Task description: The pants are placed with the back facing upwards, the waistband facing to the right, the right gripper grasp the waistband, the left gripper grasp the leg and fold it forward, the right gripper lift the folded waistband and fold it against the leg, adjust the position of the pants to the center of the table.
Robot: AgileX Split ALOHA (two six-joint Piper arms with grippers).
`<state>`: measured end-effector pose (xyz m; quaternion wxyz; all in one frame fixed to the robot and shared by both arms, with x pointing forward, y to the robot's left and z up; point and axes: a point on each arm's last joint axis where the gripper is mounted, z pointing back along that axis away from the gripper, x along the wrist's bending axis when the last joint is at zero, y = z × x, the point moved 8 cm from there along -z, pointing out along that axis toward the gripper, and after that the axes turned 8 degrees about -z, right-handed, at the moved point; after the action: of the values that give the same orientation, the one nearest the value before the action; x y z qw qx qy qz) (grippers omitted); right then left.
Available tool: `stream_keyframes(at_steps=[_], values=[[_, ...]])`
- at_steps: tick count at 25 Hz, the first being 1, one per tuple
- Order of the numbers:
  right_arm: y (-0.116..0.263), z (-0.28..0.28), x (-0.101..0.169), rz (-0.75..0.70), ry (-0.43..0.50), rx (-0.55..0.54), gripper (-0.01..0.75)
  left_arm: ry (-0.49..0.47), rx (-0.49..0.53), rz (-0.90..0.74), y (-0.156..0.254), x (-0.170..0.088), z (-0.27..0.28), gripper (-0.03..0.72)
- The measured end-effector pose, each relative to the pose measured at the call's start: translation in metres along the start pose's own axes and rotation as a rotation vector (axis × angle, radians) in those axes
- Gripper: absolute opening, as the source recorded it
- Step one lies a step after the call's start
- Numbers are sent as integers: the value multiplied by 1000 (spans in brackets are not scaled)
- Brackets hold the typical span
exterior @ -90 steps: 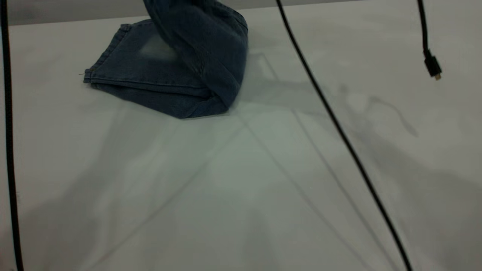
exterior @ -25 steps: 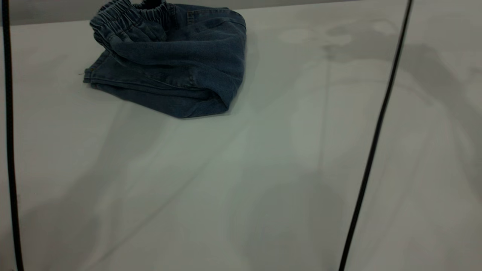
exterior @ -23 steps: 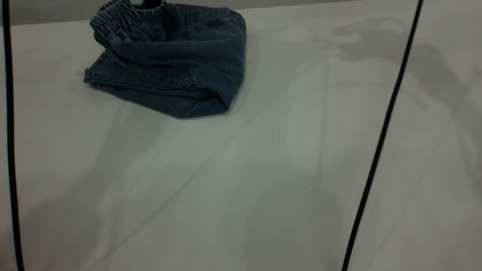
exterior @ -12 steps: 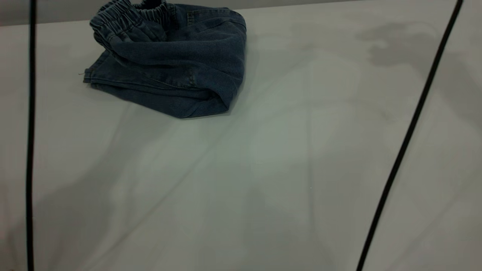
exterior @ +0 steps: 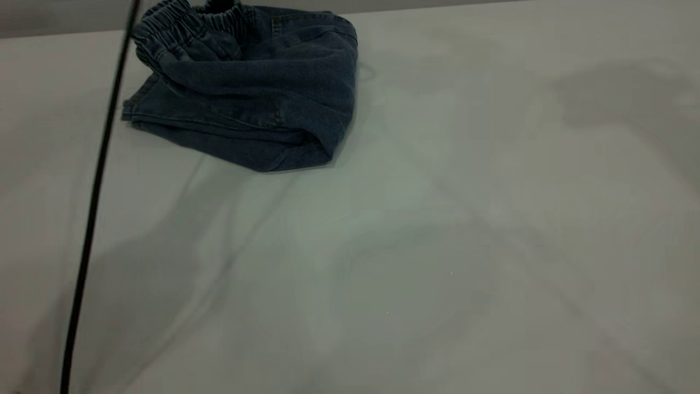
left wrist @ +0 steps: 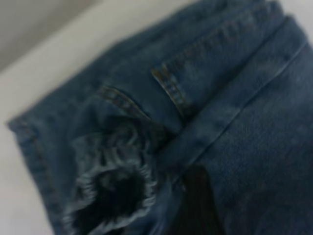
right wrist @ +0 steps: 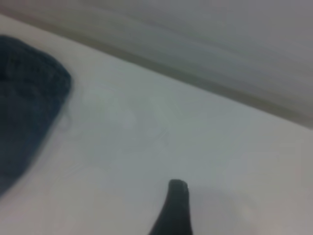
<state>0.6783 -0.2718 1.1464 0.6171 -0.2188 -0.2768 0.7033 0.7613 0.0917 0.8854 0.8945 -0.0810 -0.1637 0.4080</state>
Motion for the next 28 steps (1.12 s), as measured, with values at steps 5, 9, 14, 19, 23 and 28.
stream_keyframes(at_steps=[5,9,14,19,23,28], values=[[-1,6,3,-9,-14,-13,588,28,99,-17,20,-14,-52,525],[-1,4,3,-9,-14,-12,588,-1,156,-57,34,-9,-76,525],[-1,4,2,-9,-12,-12,588,-69,181,1,45,21,-78,525],[-1,4,3,-9,-13,-12,588,-74,191,83,57,44,-80,525],[-1,4,3,-9,-13,-12,588,-85,203,117,67,63,-81,525],[-1,3,3,-9,-13,-11,588,-90,212,156,78,81,-83,525]])
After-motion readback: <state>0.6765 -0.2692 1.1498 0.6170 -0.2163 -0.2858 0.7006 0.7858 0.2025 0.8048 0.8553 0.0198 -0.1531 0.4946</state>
